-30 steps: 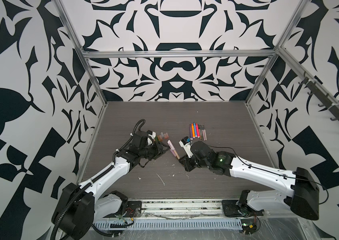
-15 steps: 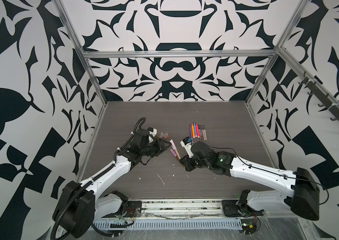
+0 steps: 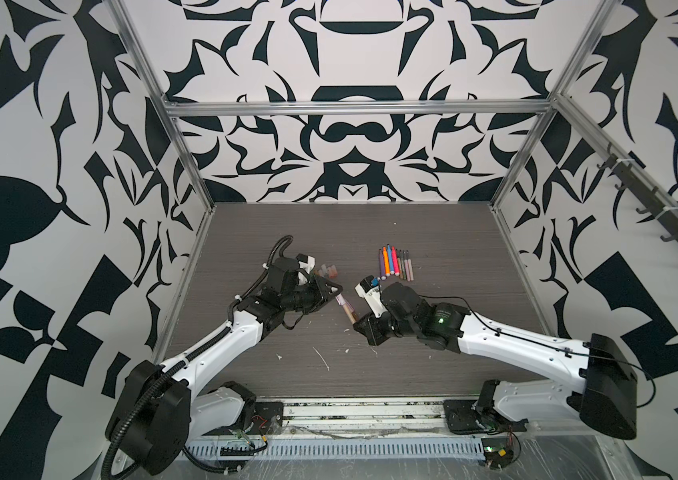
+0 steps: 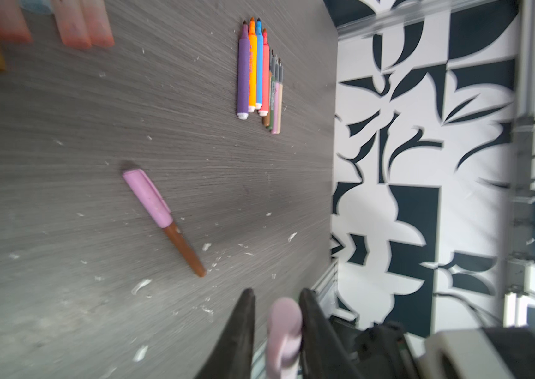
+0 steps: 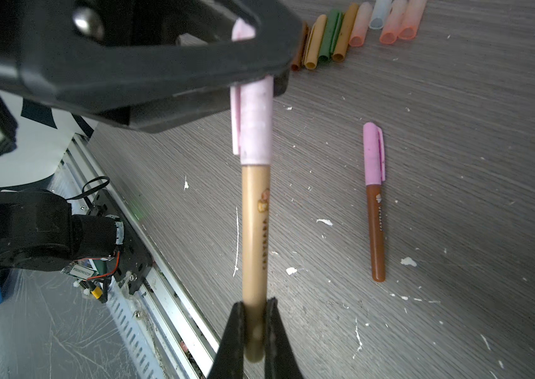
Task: Open the pen caps
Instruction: 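Close the left gripper on the light pink cap and pull it off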
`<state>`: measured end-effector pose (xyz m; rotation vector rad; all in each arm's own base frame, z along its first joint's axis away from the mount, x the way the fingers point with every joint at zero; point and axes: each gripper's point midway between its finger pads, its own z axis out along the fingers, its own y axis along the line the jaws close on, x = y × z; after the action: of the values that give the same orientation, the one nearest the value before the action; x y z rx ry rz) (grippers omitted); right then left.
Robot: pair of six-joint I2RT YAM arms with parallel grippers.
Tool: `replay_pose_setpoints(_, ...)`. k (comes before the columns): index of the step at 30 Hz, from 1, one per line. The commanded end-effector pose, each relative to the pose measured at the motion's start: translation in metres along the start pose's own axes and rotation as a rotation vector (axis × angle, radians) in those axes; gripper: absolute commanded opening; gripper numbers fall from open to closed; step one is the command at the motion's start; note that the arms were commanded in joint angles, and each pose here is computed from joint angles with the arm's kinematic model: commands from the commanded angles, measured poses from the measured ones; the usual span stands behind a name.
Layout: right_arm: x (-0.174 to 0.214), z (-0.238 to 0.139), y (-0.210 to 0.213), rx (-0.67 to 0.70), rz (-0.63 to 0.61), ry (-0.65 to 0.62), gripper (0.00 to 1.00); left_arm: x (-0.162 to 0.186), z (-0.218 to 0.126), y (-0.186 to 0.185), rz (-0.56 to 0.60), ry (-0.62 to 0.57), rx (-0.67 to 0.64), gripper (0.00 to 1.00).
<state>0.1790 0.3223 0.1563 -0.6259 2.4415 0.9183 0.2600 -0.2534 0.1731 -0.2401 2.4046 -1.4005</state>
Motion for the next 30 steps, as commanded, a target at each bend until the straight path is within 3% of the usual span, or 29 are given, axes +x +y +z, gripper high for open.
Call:
replay_pose_setpoints(1,-0.020,-0.008,0.015,-0.044,0.004,-0.060,0.06,-0.003,-0.001,-0.015,0.021,-0.002,0.044,0.09)
replay_pose_setpoints(3,-0.022,-0.010,0.014,-0.038,0.012,-0.073,0.13,-0.002,0.000,-0.016,0.022,0.004,0.047,0.00)
replay_pose_setpoints(6,-0.024,-0.013,0.008,-0.001,0.016,-0.085,0.30,0.000,-0.001,-0.014,0.022,0.007,0.046,0.00)
replay_pose_setpoints(20,-0.027,0.000,0.012,-0.024,0.031,-0.077,0.31,0.004,-0.005,-0.017,0.013,0.016,0.063,0.00)
replay_pose_setpoints(25,-0.028,0.007,0.013,-0.026,0.032,-0.064,0.25,0.005,-0.007,-0.017,0.010,0.009,0.063,0.00)
replay_pose_setpoints(28,-0.026,0.008,0.009,-0.013,0.036,-0.061,0.05,0.005,-0.006,-0.015,0.009,0.010,0.055,0.00)
replay_pose_setpoints(30,-0.024,0.006,0.006,-0.001,0.040,-0.064,0.00,0.006,-0.005,-0.009,-0.003,0.014,0.029,0.00)
